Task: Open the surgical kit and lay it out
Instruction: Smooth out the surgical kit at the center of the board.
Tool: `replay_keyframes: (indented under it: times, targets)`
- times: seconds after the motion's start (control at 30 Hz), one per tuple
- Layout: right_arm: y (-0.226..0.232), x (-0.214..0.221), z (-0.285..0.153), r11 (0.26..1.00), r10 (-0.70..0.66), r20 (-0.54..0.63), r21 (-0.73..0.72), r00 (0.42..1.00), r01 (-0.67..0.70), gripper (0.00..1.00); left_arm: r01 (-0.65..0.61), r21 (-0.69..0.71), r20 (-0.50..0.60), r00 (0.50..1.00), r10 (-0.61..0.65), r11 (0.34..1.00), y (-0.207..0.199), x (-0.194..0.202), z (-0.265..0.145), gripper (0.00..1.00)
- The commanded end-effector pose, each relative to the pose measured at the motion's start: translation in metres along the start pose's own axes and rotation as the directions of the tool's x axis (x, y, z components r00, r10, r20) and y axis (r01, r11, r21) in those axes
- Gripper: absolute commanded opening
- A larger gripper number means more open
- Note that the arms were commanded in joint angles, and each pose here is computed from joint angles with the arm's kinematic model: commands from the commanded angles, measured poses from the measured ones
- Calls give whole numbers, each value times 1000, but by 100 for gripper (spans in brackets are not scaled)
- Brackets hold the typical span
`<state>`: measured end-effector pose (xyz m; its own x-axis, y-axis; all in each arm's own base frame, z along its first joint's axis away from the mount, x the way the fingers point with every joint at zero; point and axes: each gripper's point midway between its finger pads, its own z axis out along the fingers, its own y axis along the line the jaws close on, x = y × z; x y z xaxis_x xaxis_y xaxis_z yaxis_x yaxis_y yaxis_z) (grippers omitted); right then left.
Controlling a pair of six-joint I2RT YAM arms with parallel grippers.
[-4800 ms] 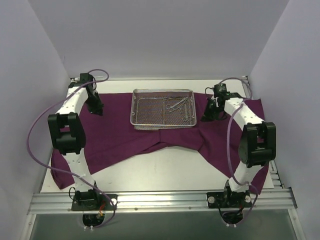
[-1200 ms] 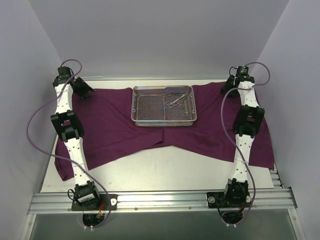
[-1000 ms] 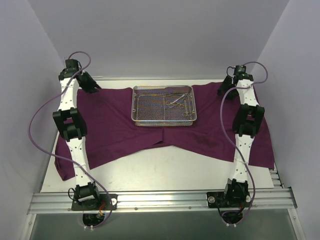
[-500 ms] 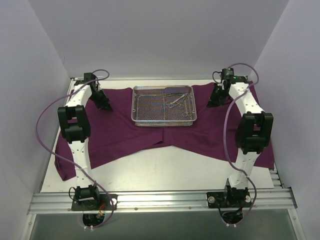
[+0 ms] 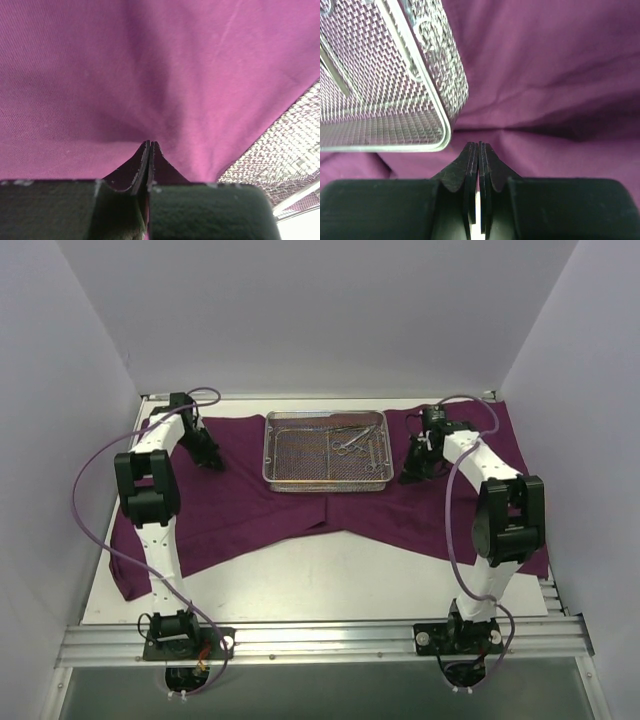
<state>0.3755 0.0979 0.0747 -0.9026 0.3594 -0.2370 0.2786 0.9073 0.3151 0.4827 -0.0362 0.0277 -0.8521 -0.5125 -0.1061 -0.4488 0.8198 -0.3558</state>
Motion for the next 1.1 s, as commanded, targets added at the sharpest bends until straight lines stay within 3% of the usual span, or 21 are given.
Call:
replay_keyframes:
  times: [0.0, 0.23, 0.47, 0.67, 0.9, 1.07]
  targets:
    - [-1, -10, 4, 1000, 11, 58, 2, 998, -11, 0, -17, 35, 72, 997, 14, 999, -14, -10, -27, 2]
    - [-3, 25, 40, 999, 32, -43, -17, 999, -33, 0, 14, 28, 29, 999, -15, 1000, -7, -3, -15, 2]
    - [-12, 67, 48, 999, 34, -120, -12, 992, -36, 0, 34, 16, 11, 999, -34, 999, 2, 2, -7, 2]
    - [-24, 109, 32, 999, -24, -207, 18, 978, 28, 0, 43, 2, 21, 999, -43, 999, 11, -3, -10, 2]
    - [-65, 178, -24, 985, -60, -354, 131, 933, 113, 0, 14, -29, 48, 999, -13, 999, 18, -7, -23, 2]
    - [-46, 127, -50, 981, -89, -185, 155, 979, 118, 0, -3, -19, 74, 997, 4, 1000, 12, 0, -50, 2]
